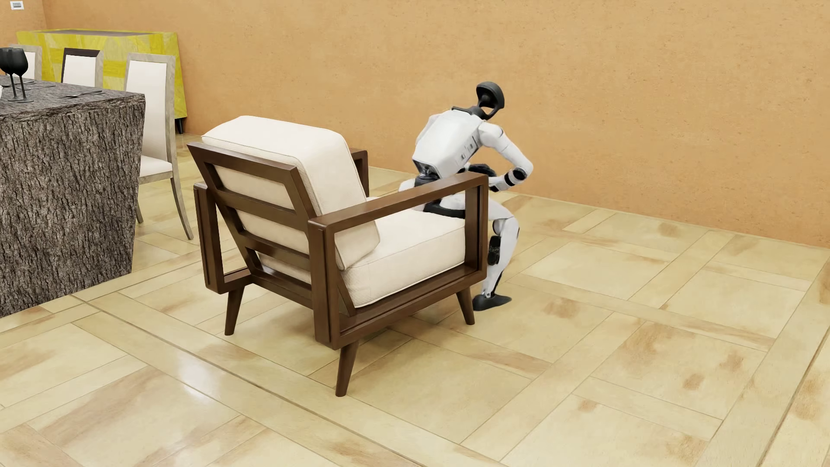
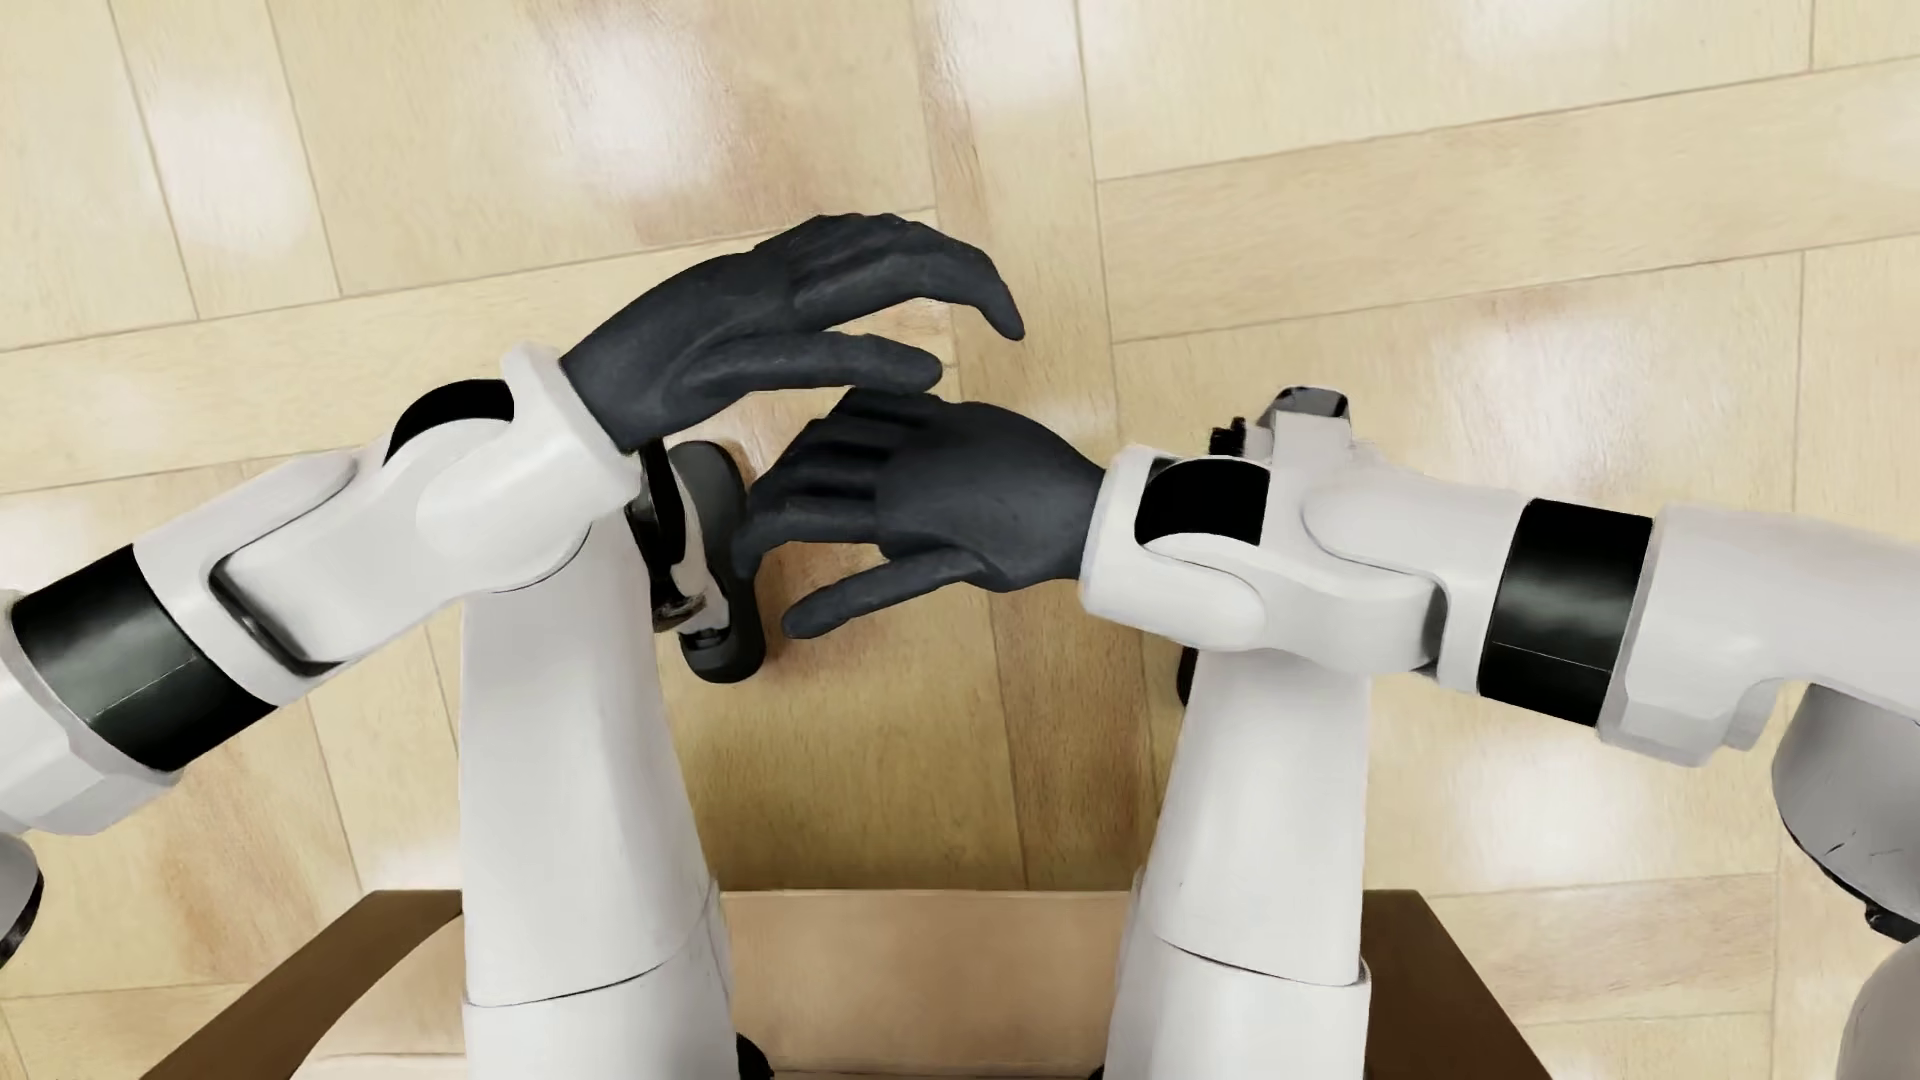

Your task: Sit down on the chair

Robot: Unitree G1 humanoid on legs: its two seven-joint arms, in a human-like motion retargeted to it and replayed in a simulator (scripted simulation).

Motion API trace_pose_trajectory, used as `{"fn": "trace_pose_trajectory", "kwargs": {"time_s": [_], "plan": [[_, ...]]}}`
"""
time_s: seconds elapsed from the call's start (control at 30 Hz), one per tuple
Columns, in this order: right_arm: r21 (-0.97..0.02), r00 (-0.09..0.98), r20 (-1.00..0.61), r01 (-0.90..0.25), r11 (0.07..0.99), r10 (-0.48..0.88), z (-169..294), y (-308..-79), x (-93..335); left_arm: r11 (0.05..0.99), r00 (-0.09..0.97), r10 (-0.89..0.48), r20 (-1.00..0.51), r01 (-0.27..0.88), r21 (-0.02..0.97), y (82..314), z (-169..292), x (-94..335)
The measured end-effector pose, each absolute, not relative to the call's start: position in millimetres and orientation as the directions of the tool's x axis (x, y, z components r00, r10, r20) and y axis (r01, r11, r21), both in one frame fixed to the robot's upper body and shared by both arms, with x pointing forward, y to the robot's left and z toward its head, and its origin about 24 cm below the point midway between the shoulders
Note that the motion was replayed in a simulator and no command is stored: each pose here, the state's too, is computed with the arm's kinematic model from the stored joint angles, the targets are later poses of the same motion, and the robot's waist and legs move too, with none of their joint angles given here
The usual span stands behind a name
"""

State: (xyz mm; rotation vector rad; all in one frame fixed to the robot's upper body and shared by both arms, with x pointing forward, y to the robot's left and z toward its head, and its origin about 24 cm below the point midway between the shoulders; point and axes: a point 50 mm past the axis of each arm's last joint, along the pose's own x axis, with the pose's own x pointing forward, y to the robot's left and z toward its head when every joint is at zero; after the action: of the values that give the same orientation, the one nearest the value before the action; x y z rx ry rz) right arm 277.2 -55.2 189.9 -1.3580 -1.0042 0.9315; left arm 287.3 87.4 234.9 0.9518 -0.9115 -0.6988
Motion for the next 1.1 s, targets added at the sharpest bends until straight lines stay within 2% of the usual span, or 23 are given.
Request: {"fn": "trace_pose_trajectory", "kwargs": {"time_s": [0.13, 0.23, 0.33, 0.43, 0.5, 0.57, 0.6, 0.67, 0.73, 0.77, 0.83, 0.9, 0.97, 1.0, 1.03, 1.07, 1.1], "plan": [[-0.988, 0.26, 0.144, 0.084, 0.126, 0.955, 209.4, -64.4, 257.8, 0.515, 0.346, -0.816, 0.463, 0.073, 0.854, 91.6, 257.1, 257.4], [-0.979, 0.272, 0.202, 0.09, 0.184, 0.941, 210.9, -71.6, 254.2, 0.562, 0.337, -0.79, 0.512, 0.065, 0.825, 98.0, 257.9, 249.2], [-0.977, 0.367, 0.215, 0.071, 0.203, 0.905, 198.7, -82.1, 266.4, 0.57, 0.429, -0.76, 0.488, 0.078, 0.818, 106.2, 240.1, 261.5], [-0.984, 0.493, 0.156, 0.005, 0.177, 0.856, 174.7, -91.2, 284.3, 0.56, 0.577, -0.71, 0.405, 0.113, 0.821, 117.9, 208.7, 283.5], [-0.979, 0.602, 0.112, -0.07, 0.192, 0.791, 149.7, -101.7, 298.4, 0.603, 0.696, -0.625, 0.355, 0.142, 0.785, 129.4, 174.5, 296.5], [-0.948, 0.733, 0.094, -0.142, 0.287, 0.674, 119.2, -120.3, 308.1, 0.699, 0.819, -0.478, 0.317, 0.136, 0.702, 144.7, 135.2, 303.0], [-0.911, 0.811, 0.122, -0.137, 0.388, 0.572, 104.5, -133.8, 310.8, 0.769, 0.879, -0.368, 0.304, 0.104, 0.631, 155.7, 116.9, 304.5], [-0.817, 0.935, 0.149, -0.067, 0.573, 0.322, 75.2, -164.6, 308.7, 0.868, 0.959, -0.131, 0.251, -0.011, 0.496, 176.1, 81.0, 301.6], [-0.723, 0.998, 0.04, -0.009, 0.691, 0.055, 34.7, -195.1, 299.3, 0.915, 0.993, 0.096, 0.073, -0.117, 0.385, 195.3, 30.7, 290.3], [-0.681, 0.995, -0.08, -0.016, 0.732, -0.053, 10.0, -210.2, 292.2, 0.917, 0.985, 0.156, -0.071, -0.118, 0.382, 204.5, 0.8, 280.4], [-0.607, 0.901, -0.393, -0.106, 0.787, -0.182, -41.5, -238.9, 269.4, 0.914, 0.89, 0.162, -0.425, 0.027, 0.404, 223.0, -61.0, 249.4], [-0.557, 0.721, -0.653, -0.25, 0.792, -0.231, -85.1, -265.8, 226.8, 0.875, 0.675, 0.071, -0.734, 0.311, 0.37, 234.4, -109.3, 205.7], [-0.473, 0.532, -0.822, -0.441, 0.763, -0.202, -113.6, -280.9, 178.0, 0.733, 0.449, -0.06, -0.892, 0.627, 0.266, 222.6, -136.9, 165.4], [-0.408, 0.457, -0.877, -0.538, 0.738, -0.151, -122.9, -280.7, 157.4, 0.687, 0.363, -0.101, -0.926, 0.699, 0.2, 215.3, -146.1, 146.4], [-0.339, 0.395, -0.913, -0.586, 0.737, -0.105, -130.0, -279.6, 137.6, 0.702, 0.309, -0.114, -0.944, 0.698, 0.143, 212.3, -153.4, 126.6], [-0.3, 0.359, -0.929, -0.601, 0.741, -0.085, -135.6, -278.1, 119.4, 0.75, 0.296, -0.097, -0.95, 0.649, 0.126, 212.4, -158.4, 110.2], [-0.255, 0.33, -0.942, -0.579, 0.775, -0.063, -140.3, -276.1, 101.9, 0.796, 0.294, -0.092, -0.951, 0.596, 0.107, 213.1, -160.9, 98.4]]}}
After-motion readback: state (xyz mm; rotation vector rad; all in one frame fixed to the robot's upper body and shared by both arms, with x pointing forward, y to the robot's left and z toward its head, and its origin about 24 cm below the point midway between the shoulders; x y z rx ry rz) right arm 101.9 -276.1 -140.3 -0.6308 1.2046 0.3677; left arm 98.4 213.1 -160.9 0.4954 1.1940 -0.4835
